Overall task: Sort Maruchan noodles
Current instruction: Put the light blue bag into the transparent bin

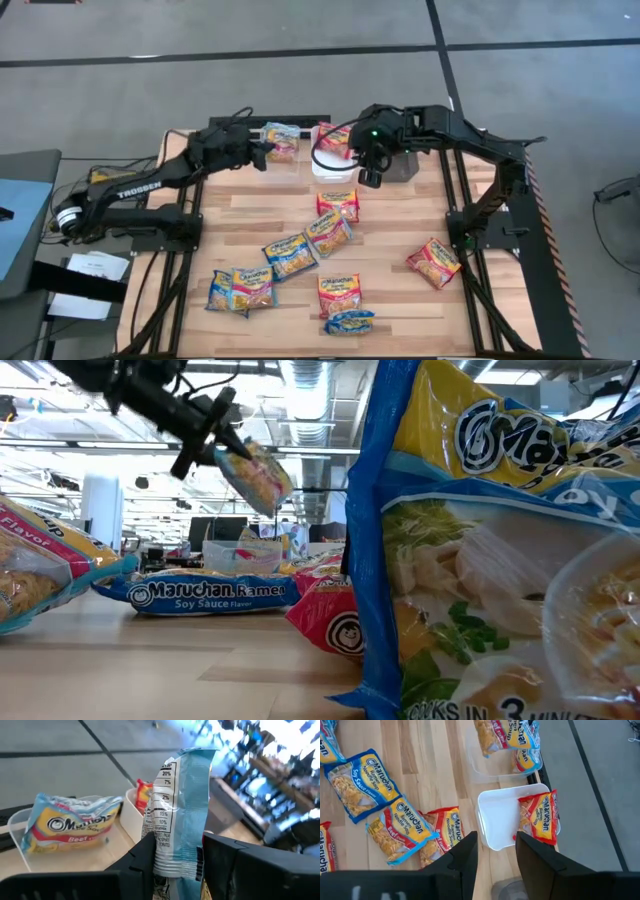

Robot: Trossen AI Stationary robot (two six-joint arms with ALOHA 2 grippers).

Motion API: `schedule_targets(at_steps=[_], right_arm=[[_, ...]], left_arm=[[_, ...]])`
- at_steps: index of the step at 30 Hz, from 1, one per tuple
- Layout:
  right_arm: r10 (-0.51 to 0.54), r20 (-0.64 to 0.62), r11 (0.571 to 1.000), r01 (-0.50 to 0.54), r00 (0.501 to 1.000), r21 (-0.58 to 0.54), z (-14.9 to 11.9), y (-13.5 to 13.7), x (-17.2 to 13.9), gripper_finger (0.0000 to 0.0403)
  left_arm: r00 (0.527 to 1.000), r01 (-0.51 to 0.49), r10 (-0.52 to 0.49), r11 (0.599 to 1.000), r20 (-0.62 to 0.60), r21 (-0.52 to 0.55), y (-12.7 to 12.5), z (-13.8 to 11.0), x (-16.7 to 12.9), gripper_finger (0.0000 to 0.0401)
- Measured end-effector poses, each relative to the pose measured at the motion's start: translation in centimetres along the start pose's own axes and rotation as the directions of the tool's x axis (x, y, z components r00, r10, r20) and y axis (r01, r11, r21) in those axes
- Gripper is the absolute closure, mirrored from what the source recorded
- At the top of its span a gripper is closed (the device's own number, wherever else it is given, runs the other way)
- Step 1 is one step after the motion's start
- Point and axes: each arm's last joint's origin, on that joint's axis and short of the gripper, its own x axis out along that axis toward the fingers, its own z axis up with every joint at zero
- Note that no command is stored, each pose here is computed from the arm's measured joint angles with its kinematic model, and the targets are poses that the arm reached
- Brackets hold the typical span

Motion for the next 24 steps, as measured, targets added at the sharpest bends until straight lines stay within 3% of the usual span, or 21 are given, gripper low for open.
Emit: schedule_targets(at_steps=[5,8,16,24], right_arm=[[-0.003,-0.005,1.0,0.003,1.0,0.012,-0.1,-0.2,0.0,0.0249],[-0.005,-0.016,1.0,0.005,1.0,0.017,-0.2,-0.3,0.1,0.0249],[-0.009,-0.019,0.999,0.01,1.0,0.047,-0.2,-0.6,0.1,0.0249],[-0.011,-0.031,0.999,0.013,0.999,0.051,-0.4,-0.8,0.2,0.0249]], left_arm=[[0.984,0.06,-0.058,0.998,0.171,-0.007,1.9,-2.4,0.4,0.0287],[0.976,0.02,-0.018,1.0,0.216,-0.008,3.1,-3.5,0.7,0.0282],[0.985,0.037,-0.036,0.999,0.169,-0.001,4.8,-4.8,2.8,0.0278],[0.985,-0.005,0.01,1.0,0.172,-0.03,7.0,-5.8,4.9,0.0277]])
